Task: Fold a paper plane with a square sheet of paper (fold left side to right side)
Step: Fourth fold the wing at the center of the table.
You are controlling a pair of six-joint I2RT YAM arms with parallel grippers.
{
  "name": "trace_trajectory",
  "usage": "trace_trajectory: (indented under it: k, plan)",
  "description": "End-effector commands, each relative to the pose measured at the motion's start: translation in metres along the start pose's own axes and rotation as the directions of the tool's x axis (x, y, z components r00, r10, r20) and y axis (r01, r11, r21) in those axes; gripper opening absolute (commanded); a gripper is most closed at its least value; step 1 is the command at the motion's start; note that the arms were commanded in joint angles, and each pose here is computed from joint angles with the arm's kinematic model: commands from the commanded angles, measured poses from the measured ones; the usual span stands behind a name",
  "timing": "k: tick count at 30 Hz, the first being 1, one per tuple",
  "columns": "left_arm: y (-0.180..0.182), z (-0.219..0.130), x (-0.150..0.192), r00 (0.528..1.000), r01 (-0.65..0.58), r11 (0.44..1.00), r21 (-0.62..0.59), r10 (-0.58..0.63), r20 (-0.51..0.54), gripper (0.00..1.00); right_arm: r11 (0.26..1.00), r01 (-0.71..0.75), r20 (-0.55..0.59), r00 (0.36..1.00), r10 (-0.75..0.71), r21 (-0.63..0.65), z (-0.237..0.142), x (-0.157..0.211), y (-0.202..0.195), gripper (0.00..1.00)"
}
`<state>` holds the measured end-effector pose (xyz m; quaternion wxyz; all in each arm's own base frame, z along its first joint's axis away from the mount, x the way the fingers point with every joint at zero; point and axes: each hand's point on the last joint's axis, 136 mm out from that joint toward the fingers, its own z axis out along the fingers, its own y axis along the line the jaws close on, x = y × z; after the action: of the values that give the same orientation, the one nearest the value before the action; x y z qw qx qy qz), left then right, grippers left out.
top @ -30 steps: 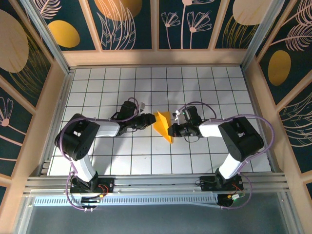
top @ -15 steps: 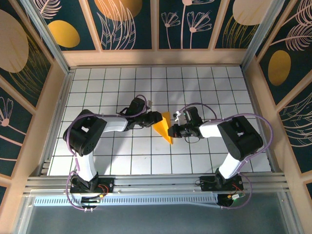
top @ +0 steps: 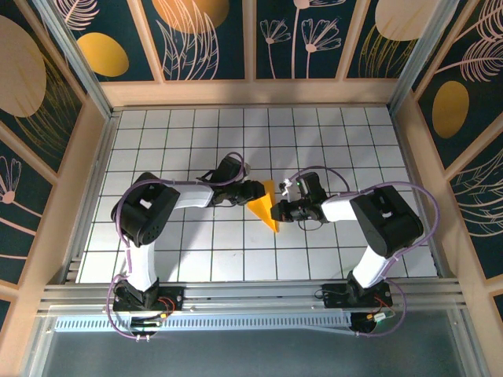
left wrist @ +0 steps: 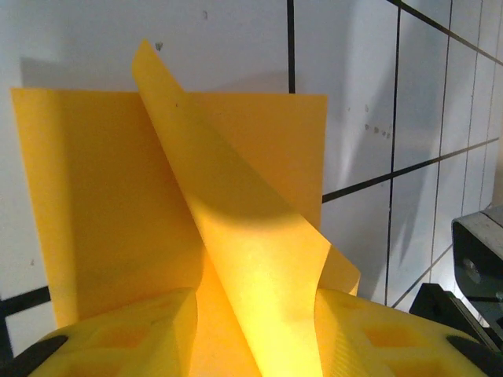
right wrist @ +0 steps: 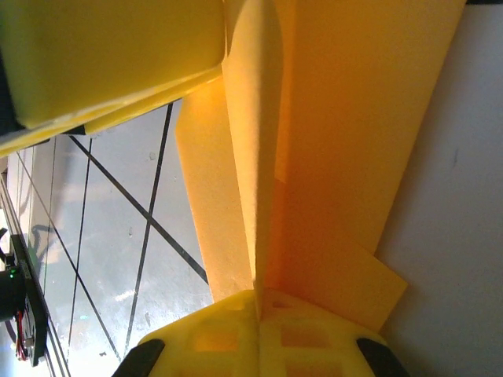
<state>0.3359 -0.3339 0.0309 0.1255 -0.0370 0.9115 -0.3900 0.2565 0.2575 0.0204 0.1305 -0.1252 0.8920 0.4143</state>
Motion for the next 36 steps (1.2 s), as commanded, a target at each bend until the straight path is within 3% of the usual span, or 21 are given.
trace_trajectory:
  k: [1,5,16,20,28,36]
  plan:
    - [0.014,0.007,0.002,1.0,-0.014,0.997,-0.072,0.013,-0.017,0.43,1.0,-0.024,-0.02,1.0,0.024,0.006,0.003,0.007,-0.007,0.0]
    - [0.028,0.01,0.006,0.999,-0.024,0.99,-0.139,0.019,-0.041,0.42,1.0,-0.024,-0.018,1.0,0.024,0.0,0.003,0.005,-0.006,0.0]
    - [0.054,0.013,0.011,0.998,-0.037,0.968,-0.25,0.022,-0.062,0.39,0.999,-0.007,-0.006,1.0,0.007,-0.031,0.0,-0.001,0.003,0.12]
    - [0.056,0.014,0.011,0.998,-0.038,0.966,-0.256,0.022,-0.062,0.39,0.998,0.006,0.015,1.0,-0.005,-0.06,-0.005,-0.007,0.013,0.19]
    - [0.058,0.014,0.011,0.998,-0.037,0.965,-0.26,0.021,-0.061,0.39,0.994,0.025,0.099,0.995,-0.014,-0.108,-0.036,-0.028,0.028,0.43]
    - [0.057,0.014,0.011,0.998,-0.036,0.967,-0.254,0.022,-0.059,0.39,0.994,-0.04,0.077,0.996,0.048,-0.101,-0.033,-0.037,0.016,0.47]
